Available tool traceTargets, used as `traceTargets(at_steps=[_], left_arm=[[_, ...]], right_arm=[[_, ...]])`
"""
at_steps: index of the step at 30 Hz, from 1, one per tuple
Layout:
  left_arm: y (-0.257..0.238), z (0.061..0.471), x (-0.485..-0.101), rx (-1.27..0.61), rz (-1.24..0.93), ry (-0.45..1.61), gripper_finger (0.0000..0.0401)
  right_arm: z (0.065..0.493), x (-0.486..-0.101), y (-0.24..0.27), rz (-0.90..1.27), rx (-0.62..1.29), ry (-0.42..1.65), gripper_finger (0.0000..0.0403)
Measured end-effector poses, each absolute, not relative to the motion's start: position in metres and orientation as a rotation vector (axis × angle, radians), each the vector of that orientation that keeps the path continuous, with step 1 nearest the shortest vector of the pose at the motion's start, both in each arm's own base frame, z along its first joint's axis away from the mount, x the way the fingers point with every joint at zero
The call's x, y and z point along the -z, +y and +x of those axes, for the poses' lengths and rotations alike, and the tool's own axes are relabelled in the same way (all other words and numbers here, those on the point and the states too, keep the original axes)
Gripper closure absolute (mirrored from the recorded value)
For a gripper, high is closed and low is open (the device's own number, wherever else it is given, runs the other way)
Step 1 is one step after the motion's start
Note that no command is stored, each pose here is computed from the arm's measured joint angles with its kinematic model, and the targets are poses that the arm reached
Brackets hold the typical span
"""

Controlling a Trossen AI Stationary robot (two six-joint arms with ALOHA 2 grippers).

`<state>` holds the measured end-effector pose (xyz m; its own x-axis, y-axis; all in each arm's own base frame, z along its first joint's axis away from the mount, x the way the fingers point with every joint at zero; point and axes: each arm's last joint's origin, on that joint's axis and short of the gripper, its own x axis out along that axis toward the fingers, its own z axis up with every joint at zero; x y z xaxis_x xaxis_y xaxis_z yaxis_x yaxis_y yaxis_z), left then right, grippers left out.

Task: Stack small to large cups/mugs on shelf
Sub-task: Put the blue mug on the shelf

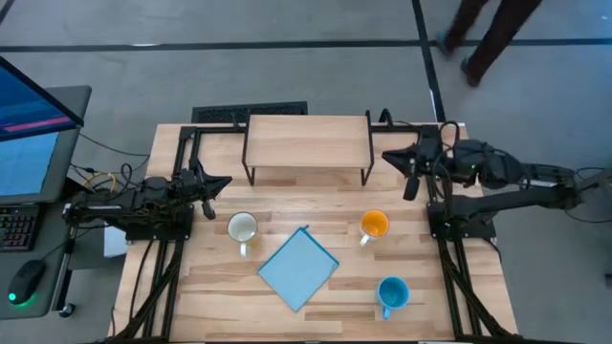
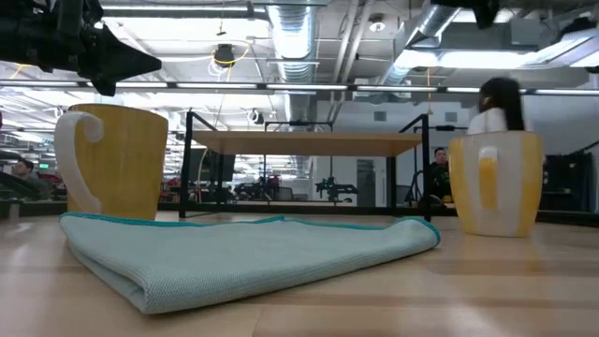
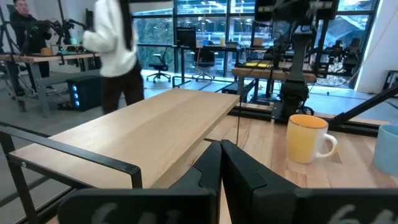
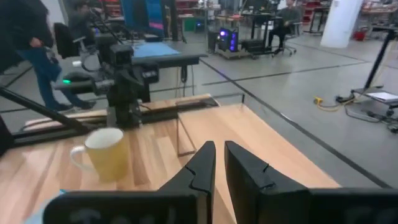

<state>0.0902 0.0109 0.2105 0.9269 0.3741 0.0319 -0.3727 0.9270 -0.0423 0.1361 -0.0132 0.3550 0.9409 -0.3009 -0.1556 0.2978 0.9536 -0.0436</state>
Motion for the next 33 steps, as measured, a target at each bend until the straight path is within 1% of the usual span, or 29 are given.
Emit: traceTargets(at_steps=[8, 16, 22, 26, 30, 33], left_arm=[[0.011, 0.090, -0.211, -0.382, -0.036, -0.040, 0.0401], [0.011, 0.090, -0.211, -0.382, -0.036, -0.040, 0.0401], [0.011, 0.090, -0.211, -0.383, -0.036, -0.040, 0.0401], [0.011, 0.090, -0.211, -0.383, -0.036, -0.040, 0.0401], [0.011, 0.090, -0.211, -0.382, -0.040, -0.041, 0.0401], [0.011, 0.090, -0.211, -0.382, -0.051, -0.043, 0.0401]], right_arm=[[0.149, -0.405, -0.014, 0.044, 0.305, 0.178, 0.0343], [0.156, -0.428, -0.014, 0.043, 0.309, 0.297, 0.0343], [0.168, -0.432, -0.014, 0.033, 0.311, 0.392, 0.0343], [0.175, -0.428, -0.014, 0.035, 0.300, 0.488, 0.0343], [0.183, -0.418, -0.011, 0.135, 0.220, 0.591, 0.0343], [0.186, -0.411, -0.007, 0.211, 0.113, 0.666, 0.0343]])
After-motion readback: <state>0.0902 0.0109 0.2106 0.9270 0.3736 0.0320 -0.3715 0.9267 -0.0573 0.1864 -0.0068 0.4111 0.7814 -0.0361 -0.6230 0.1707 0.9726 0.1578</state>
